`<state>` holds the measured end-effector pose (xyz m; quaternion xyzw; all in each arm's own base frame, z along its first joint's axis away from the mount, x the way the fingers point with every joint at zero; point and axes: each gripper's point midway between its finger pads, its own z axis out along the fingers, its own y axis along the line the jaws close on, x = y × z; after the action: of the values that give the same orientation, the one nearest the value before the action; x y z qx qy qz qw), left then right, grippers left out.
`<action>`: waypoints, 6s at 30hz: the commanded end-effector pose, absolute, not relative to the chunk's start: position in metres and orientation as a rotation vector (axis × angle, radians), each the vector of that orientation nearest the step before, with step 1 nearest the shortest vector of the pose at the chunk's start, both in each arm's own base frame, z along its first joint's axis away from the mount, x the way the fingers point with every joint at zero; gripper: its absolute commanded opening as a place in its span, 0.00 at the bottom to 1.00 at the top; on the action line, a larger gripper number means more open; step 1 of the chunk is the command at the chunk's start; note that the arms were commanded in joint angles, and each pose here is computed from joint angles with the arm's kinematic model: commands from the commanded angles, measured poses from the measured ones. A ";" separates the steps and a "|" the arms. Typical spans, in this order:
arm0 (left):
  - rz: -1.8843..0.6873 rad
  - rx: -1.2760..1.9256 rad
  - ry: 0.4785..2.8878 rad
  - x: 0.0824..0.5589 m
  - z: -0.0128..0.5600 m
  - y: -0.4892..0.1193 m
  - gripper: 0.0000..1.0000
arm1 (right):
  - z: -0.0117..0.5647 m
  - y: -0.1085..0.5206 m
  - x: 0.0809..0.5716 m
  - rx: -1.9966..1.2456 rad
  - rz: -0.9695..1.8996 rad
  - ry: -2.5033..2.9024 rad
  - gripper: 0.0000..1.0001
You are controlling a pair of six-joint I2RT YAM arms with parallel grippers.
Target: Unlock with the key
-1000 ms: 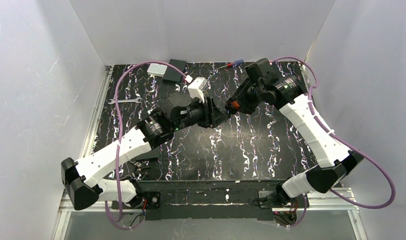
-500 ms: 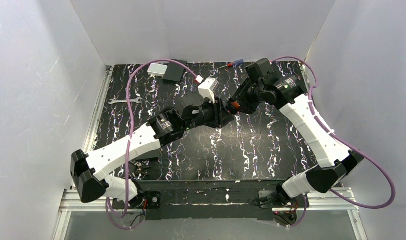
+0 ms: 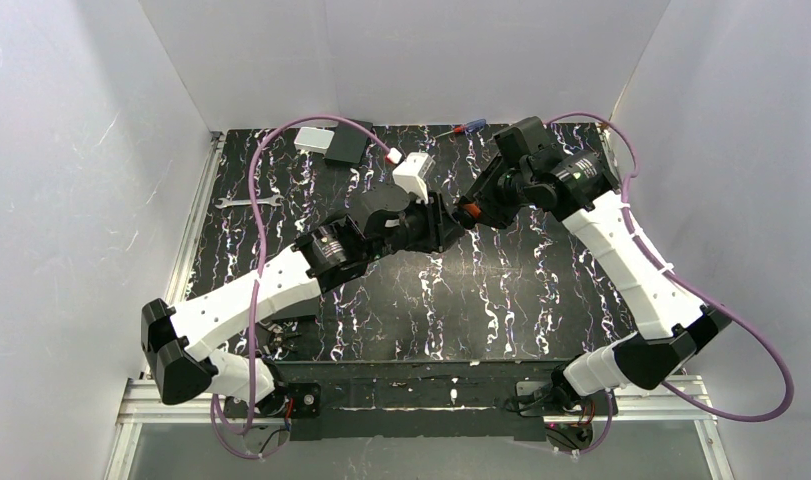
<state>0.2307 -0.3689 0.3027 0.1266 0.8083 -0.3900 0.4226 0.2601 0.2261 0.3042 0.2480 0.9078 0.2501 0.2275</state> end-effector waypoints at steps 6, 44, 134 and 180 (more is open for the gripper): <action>-0.940 0.280 1.997 0.244 0.317 -0.372 0.22 | 0.326 0.225 0.255 0.623 0.750 2.435 0.01; -0.770 0.470 2.020 0.243 0.300 -0.372 0.19 | 0.323 0.212 0.256 0.686 0.657 2.443 0.01; -1.124 0.465 1.722 0.230 0.343 -0.379 0.00 | 0.290 0.228 0.268 0.652 0.677 2.502 0.36; -1.835 -0.058 1.955 0.194 0.323 -0.341 0.41 | 0.399 0.273 0.202 -0.312 1.476 1.512 0.01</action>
<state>0.1817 -0.3552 0.3269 0.0360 0.7044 -0.6623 0.2527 0.2084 0.2814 0.3611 -0.0781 0.6818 0.6006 0.4103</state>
